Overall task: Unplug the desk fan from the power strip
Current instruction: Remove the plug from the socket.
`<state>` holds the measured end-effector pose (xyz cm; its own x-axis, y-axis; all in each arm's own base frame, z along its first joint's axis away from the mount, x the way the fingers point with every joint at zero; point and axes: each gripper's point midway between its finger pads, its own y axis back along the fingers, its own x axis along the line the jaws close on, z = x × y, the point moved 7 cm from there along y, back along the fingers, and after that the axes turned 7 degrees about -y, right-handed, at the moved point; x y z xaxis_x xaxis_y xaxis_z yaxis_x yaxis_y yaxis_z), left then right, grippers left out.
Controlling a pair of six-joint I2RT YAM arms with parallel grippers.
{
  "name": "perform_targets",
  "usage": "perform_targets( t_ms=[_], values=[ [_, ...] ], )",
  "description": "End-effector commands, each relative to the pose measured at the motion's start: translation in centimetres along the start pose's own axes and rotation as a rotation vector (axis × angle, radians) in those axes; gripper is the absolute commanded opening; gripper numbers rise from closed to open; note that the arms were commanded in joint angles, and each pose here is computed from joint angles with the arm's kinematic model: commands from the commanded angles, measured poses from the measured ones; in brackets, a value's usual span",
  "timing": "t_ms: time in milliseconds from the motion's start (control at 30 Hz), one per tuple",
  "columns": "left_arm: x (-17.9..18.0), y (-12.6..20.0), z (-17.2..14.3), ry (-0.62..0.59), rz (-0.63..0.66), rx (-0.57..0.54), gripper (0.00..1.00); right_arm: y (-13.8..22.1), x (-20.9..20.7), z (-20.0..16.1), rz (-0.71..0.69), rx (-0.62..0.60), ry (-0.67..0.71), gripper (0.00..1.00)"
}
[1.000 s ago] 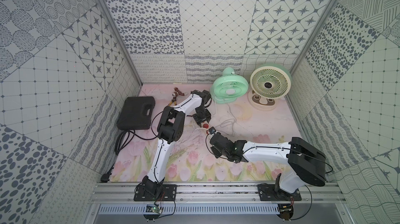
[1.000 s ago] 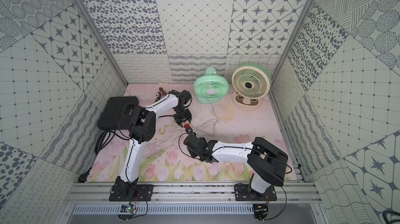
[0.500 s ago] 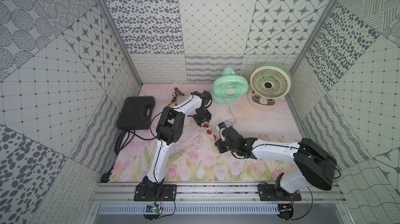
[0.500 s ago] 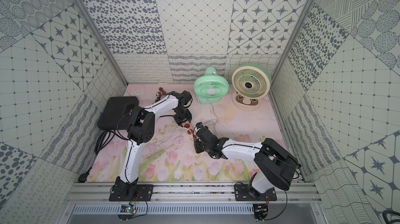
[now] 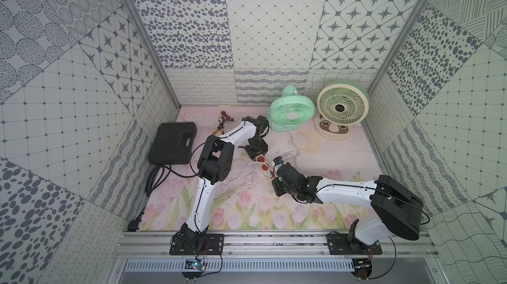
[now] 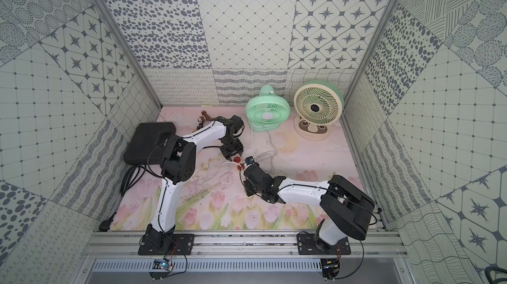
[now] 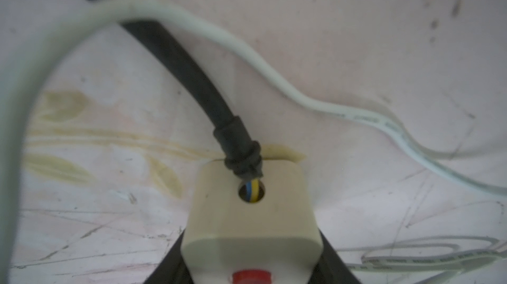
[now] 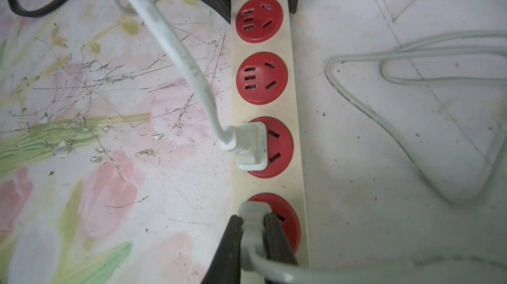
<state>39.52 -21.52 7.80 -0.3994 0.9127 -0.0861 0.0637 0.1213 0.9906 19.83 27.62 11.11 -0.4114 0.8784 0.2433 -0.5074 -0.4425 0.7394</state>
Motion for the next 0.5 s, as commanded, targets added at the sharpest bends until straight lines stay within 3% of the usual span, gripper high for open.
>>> perform_targets(
  t_ms=[0, 267, 467],
  values=[
    [3.5, -3.3, -1.5, -0.026, 0.244, 0.083, 0.00, -1.0, 0.8, -0.2, -0.073, -0.025, 0.106, 0.00],
    [3.3, -3.6, -1.2, -0.022, 0.246, 0.076, 0.00, -1.4, 3.0, -1.4, -0.181, -0.057, 0.342, 0.00],
    [3.0, -4.0, -1.0, -0.026, 0.240, 0.080, 0.00, -2.0, 3.8, -2.0, -0.206, -0.042, 0.392, 0.00]
  ],
)
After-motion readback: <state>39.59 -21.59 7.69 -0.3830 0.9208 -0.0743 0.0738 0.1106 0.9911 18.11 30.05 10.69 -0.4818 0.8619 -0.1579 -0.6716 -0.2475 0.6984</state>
